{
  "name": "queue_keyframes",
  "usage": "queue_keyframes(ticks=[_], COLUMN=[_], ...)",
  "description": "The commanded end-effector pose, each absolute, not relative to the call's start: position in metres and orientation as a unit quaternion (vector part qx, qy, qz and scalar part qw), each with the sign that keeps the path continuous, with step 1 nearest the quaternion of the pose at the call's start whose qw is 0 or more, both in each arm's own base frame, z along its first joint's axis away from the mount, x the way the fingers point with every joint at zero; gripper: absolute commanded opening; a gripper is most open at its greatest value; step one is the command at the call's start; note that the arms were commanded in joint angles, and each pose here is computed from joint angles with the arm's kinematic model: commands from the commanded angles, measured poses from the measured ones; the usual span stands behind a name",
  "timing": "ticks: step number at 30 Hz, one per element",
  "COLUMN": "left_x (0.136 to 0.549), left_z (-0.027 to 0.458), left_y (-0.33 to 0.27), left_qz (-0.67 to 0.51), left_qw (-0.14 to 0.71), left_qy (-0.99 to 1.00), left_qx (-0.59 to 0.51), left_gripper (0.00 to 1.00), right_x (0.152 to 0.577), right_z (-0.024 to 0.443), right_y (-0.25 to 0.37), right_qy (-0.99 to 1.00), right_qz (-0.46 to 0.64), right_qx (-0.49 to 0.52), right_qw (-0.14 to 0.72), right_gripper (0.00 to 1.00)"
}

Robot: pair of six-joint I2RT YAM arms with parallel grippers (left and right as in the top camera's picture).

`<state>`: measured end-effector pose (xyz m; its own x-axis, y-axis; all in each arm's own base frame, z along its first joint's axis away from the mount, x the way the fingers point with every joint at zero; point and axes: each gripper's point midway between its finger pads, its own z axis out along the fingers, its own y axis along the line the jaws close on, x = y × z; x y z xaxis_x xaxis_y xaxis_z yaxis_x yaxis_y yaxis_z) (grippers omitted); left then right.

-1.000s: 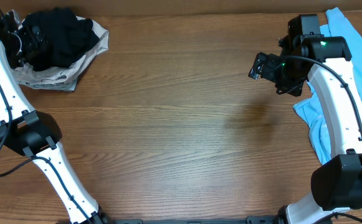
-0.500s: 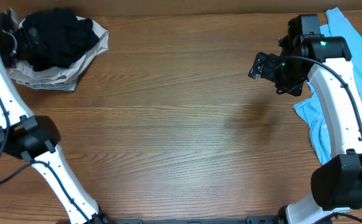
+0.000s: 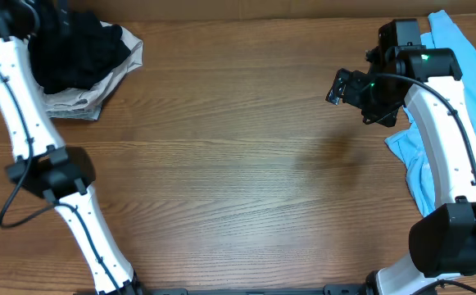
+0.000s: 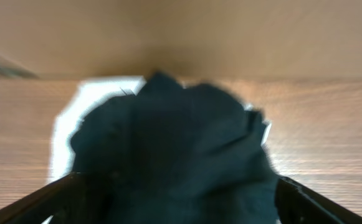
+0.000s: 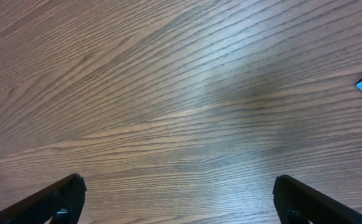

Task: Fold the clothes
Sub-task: 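Open the left gripper to release the shirt on the stack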

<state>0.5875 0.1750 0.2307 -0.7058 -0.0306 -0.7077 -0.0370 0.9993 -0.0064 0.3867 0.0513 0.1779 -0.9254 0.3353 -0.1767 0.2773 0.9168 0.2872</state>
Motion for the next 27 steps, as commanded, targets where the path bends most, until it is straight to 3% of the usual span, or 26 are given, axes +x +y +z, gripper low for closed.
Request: queue_keyframes(ticks=[1,9,15,21,27], left_x=[0.594,0.566,0.539,0.546,0.578], left_z=[0.134,-0.04,-0.118,-0.101,0.006], left_y=[0.185,0.179,0.168,0.171,0.184], left_qz=[0.003,-0.047,-0.072,-0.067,-0.038], left_qw=[0.303,0.148,0.076,0.092,0.191], left_qy=[0.953,0.986,0.989,0.988,0.977], left_qx=[-0.02,-0.066,-0.102,-0.1,-0.089], left_gripper=[1.0,1.0,1.0,1.0,1.0], right_x=[0.385,0.385,0.385,0.387,0.398], right_z=[0.191,0.191,0.191,0.192,0.205], right_y=[0.054,0.054,0.055,0.055,0.054], right_qy=[0.97,0.97,0.97,0.969,0.968], right_qz=[0.139,0.139,0.141,0.142,0.141], right_qx=[0.151,0.151,0.15,0.15,0.128], right_qw=[0.129,0.129,0.128,0.133,0.165], right_gripper=[1.0,1.0,1.0,1.0,1.0])
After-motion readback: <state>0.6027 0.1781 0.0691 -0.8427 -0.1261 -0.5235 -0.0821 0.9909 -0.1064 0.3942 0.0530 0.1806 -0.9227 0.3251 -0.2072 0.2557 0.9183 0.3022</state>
